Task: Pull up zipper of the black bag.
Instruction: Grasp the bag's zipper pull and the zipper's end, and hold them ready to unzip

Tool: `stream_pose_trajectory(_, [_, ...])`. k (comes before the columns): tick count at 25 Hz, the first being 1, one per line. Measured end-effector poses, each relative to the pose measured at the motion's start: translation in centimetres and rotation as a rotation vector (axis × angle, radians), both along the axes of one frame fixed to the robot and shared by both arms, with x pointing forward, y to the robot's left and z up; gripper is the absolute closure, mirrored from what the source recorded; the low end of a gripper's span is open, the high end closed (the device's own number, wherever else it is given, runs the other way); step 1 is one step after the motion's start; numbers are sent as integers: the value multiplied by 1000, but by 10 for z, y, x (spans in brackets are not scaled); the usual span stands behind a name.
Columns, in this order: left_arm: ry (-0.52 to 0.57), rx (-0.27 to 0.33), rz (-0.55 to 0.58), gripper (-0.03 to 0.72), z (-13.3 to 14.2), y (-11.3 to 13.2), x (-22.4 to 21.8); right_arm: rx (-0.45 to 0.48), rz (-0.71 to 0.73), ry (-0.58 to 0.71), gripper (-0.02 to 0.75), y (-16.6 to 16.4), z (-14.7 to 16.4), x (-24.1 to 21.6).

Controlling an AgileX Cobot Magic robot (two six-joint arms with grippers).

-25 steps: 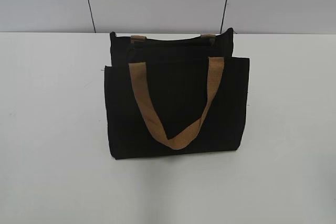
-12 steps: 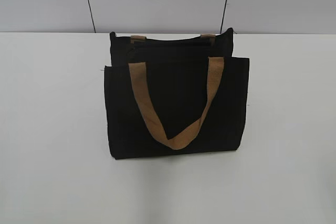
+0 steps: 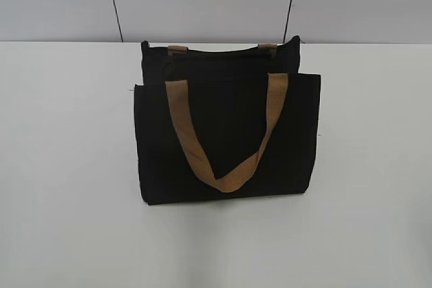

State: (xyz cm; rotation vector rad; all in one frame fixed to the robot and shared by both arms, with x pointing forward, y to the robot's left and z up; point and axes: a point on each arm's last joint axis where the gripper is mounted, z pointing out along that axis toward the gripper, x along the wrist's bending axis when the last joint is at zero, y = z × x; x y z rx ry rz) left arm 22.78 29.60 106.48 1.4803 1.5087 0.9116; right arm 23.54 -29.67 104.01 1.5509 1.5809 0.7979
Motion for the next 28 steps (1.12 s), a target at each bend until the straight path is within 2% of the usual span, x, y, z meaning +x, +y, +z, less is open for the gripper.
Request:
stream_pose_trajectory(2, [-97,-4,3,272,12,0,0,0,0,0,201,0,0,0])
stream_pose_trajectory(6, [-366,-15,15,272,37,1,4,0,0,0,201,0,0,0])
stream_pose_trajectory(8, [-469,-14,25,272,44,2,10,0,0,0,201,0,0,0])
stream_pose_trajectory(10, [-521,-15,35,272,40,3,26,0,0,0,201,0,0,0])
stream_pose_trajectory(13, [-497,-22,47,272,19,4,59,0,0,0,201,0,0,0])
stream_pose_trajectory(17, [-485,-127,97,272,-12,8,98,0,0,0,201,0,0,0])
stream_pose_trajectory(18, [-474,-126,111,272,-19,9,107,0,0,0,201,0,0,0])
stream_pose_trajectory(20, [-469,-90,123,272,-28,11,124,0,0,0,201,0,0,0])
stream_pose_trajectory(21, [-455,-54,112,272,-33,11,133,0,0,0,201,0,0,0])
stream_pose_trajectory(23, [-432,24,55,272,-41,7,153,0,0,0,201,0,0,0])
stream_pose_trajectory(24, [-444,45,16,272,-44,4,162,0,0,0,201,0,0,0])
stream_pose_trajectory(28, [-394,35,-162,288,-73,-15,195,0,0,0,201,0,0,0])
